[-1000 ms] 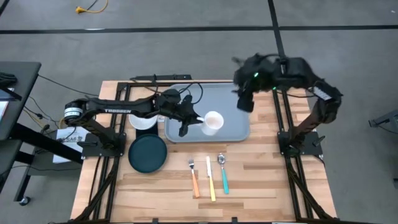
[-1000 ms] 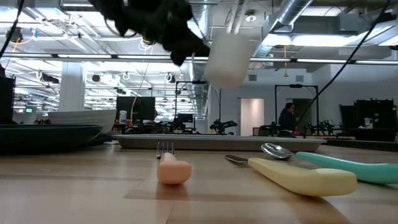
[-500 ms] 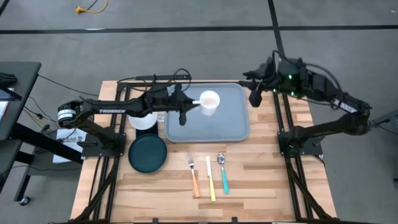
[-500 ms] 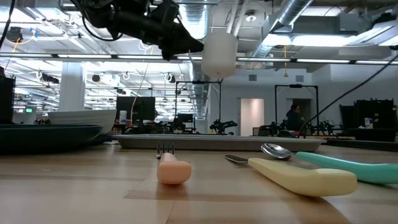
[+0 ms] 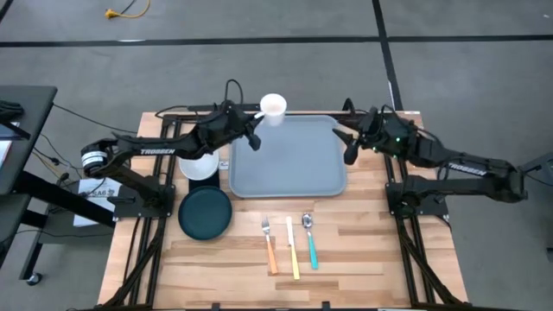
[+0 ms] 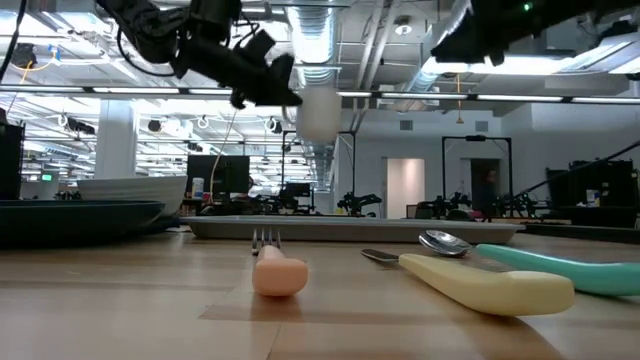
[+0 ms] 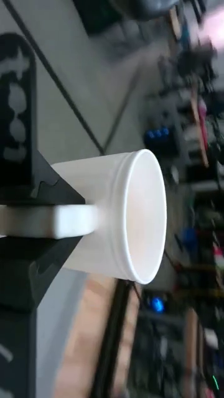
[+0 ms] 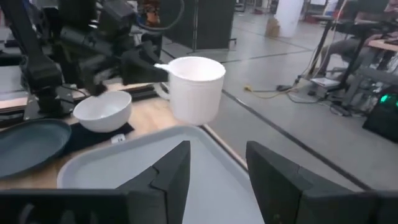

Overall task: Set up tray
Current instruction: Put the white mug on the top left of the blue tray

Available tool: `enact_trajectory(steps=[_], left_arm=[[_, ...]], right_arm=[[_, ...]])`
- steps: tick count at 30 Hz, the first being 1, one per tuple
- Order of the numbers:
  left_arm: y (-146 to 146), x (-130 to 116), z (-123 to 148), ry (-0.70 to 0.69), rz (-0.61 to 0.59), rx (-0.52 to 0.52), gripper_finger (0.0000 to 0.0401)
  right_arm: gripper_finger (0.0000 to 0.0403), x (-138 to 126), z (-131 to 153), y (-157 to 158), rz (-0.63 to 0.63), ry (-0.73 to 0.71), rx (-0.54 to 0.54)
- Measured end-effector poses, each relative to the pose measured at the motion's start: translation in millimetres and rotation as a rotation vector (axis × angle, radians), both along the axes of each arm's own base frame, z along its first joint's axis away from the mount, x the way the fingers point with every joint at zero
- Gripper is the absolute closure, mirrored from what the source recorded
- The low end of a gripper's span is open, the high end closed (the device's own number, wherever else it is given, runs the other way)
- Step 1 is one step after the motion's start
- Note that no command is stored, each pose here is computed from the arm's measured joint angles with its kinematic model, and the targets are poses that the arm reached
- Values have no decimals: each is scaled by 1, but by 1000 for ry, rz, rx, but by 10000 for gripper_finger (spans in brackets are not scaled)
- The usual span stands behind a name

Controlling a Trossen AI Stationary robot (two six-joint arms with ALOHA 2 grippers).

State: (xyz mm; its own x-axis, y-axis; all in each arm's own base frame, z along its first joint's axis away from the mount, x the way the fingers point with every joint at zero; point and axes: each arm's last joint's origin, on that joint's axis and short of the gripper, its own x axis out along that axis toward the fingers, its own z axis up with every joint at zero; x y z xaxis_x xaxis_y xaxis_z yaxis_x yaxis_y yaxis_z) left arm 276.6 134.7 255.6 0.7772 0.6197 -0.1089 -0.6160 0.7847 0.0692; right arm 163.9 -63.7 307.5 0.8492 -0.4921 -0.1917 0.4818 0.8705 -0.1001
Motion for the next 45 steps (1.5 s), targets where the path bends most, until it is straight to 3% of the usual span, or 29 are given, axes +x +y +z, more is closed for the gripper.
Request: enact_trajectory(steps=[9, 14, 21, 28, 38, 45], left_arm=[[-4, 4, -29, 11, 289, -13, 355], [-6, 12, -51, 75, 419, -19, 376], [-8, 14, -69, 117, 535, -45, 369], [-10, 9, -81, 164, 569, -119, 371], [-12, 11, -80, 227, 542, -69, 353], [-13, 13, -77, 201, 520, -65, 374]], right_arm=[[250, 1, -28, 0, -6, -29, 31], [252, 1, -38, 0, -3, -33, 50], [257, 3, -38, 2, 24, -33, 54], [255, 4, -38, 4, 40, -35, 54], [260, 4, -38, 4, 40, -38, 53], [257, 4, -38, 4, 41, -38, 53]])
